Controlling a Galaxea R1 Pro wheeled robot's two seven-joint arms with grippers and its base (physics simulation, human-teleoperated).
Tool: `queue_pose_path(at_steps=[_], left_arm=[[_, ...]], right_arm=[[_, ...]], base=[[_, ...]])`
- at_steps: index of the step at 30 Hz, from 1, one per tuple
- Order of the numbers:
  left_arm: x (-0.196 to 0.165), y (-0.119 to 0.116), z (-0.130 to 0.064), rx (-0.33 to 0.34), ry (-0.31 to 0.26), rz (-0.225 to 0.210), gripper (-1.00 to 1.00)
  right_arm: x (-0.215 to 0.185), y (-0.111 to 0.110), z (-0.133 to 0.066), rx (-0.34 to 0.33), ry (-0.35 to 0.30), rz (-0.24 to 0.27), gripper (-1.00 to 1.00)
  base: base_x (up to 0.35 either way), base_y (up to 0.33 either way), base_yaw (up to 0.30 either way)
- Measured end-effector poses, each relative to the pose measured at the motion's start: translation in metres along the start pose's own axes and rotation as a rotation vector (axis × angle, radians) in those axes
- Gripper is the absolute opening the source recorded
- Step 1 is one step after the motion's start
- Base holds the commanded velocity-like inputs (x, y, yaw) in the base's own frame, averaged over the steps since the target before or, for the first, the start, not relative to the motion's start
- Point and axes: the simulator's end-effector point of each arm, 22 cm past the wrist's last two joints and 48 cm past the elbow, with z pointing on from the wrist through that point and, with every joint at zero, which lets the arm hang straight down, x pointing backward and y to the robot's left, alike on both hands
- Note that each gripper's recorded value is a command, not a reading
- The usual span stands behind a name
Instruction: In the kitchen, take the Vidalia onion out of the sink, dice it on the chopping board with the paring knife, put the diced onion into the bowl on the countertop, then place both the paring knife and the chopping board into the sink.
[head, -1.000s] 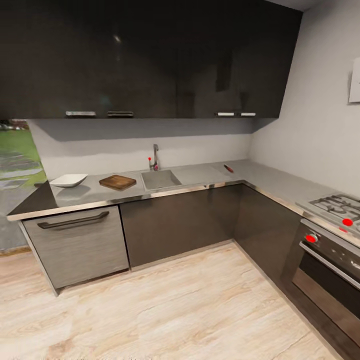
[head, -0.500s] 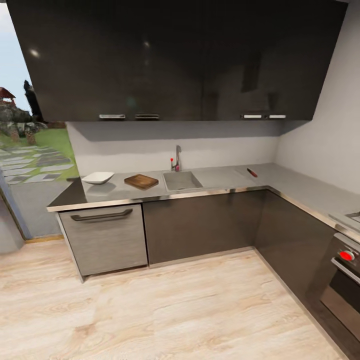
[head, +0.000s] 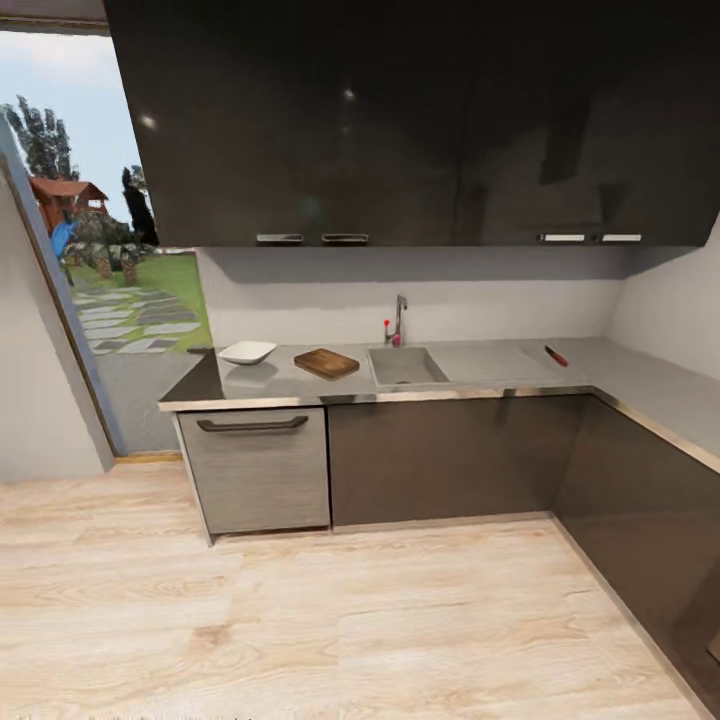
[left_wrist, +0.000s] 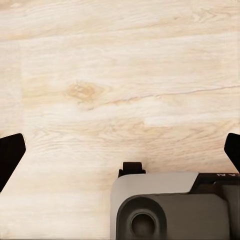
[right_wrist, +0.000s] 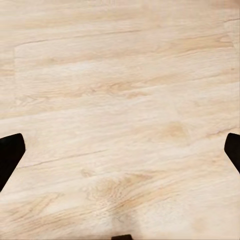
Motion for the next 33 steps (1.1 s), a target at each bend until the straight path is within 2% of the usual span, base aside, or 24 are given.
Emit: queue_pose_path(at_steps=[15,33], left_arm=[[-0.009,0.001,-0.017,0.0,-0.011,-0.001,1.0],[-0.014,0.002,-0.036,0.001,-0.013,-0.001,1.0]], right_arm=[[-0.015,-0.001,-0.014,0.0,-0.015,0.002,1.0],[-0.025,-0.003,-0.03,0.0,-0.017,0.003,1.0]], base=[[0.0,0.0,0.239],[0.0,0.0,0.015]])
